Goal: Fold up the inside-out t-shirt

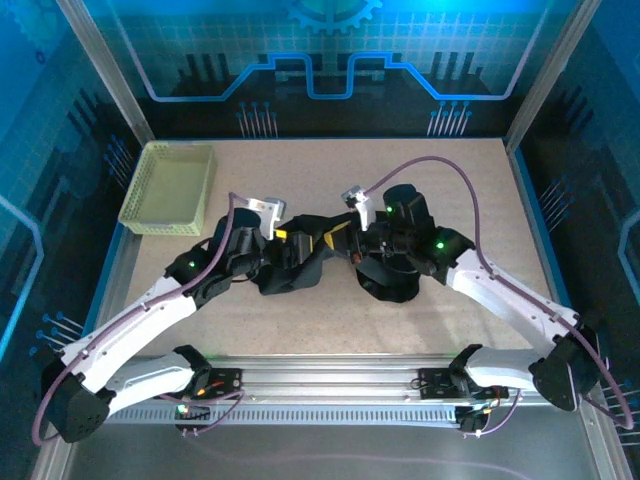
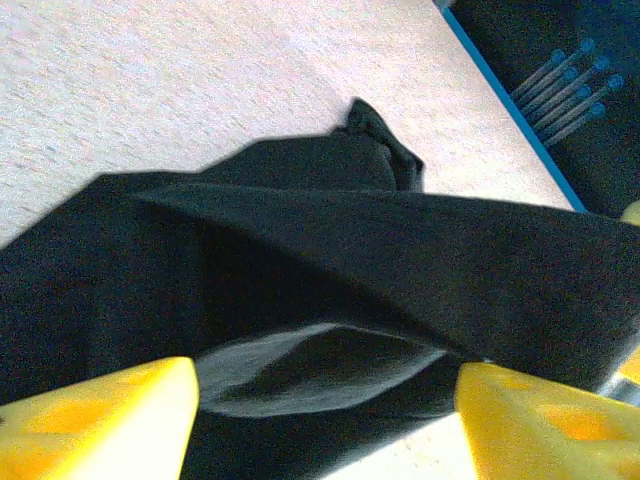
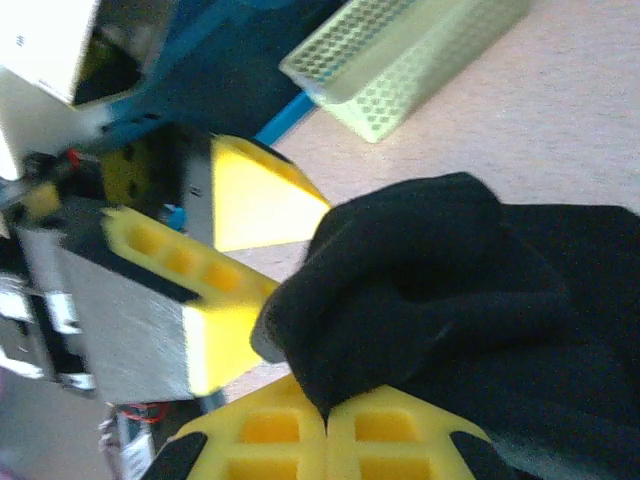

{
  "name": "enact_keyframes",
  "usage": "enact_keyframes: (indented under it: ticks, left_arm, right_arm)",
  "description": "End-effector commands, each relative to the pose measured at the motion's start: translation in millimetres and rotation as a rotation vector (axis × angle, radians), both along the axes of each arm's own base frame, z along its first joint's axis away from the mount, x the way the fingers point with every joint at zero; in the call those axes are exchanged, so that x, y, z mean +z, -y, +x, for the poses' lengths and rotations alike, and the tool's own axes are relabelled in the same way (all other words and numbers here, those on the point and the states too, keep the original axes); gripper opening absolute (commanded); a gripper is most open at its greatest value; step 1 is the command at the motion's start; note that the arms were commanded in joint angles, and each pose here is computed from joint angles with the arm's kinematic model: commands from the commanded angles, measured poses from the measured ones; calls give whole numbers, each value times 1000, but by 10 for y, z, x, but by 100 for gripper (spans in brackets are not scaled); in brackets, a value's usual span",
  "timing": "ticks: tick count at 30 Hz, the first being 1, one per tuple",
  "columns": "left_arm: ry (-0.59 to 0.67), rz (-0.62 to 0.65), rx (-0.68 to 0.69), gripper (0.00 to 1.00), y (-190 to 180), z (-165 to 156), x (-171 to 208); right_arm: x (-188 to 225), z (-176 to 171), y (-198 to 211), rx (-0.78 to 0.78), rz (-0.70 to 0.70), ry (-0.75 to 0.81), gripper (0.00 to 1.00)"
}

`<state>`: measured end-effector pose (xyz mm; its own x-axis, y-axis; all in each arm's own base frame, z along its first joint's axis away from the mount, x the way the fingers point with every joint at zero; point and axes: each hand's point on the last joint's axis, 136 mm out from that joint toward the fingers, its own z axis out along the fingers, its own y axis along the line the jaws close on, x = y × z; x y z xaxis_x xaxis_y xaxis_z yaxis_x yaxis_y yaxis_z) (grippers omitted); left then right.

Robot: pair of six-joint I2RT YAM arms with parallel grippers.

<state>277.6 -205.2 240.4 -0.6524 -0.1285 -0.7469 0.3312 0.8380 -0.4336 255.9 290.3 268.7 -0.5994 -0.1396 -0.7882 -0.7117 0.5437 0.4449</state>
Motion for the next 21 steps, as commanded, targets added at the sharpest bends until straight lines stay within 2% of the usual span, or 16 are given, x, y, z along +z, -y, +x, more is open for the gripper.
enact_keyframes:
  ticks: [1,3,6,10,13,16,18,21]
  left_arm:
    - [-16,-24,230,81,-471,207,-50]
    - [-136,-16,317,81,-693,301,-292]
    - [-323,117,435,80,-955,376,-752]
    - [-507,206,452,79,-949,456,-1254]
    - [-559,187,409,79,-813,527,-1458]
    - [-585,121,307,81,-564,555,-1533]
    - [-574,89,236,83,-379,521,-1508]
    - [-546,116,160,87,-170,440,-1506]
  right_arm:
    - [9,172,596,-261,-141,95,0]
    - [-55,264,1044,-431,-205,99,0]
    - [-186,322,1610,-630,-245,41,0]
    - [-416,323,1846,-708,-239,-38,0]
    - [-604,324,1870,-731,-237,-78,0]
    - [-666,339,1895,-749,-230,-95,0]
    - [-688,352,1911,-755,-231,-106,0]
    - [-745,376,1917,-755,-237,-126,0]
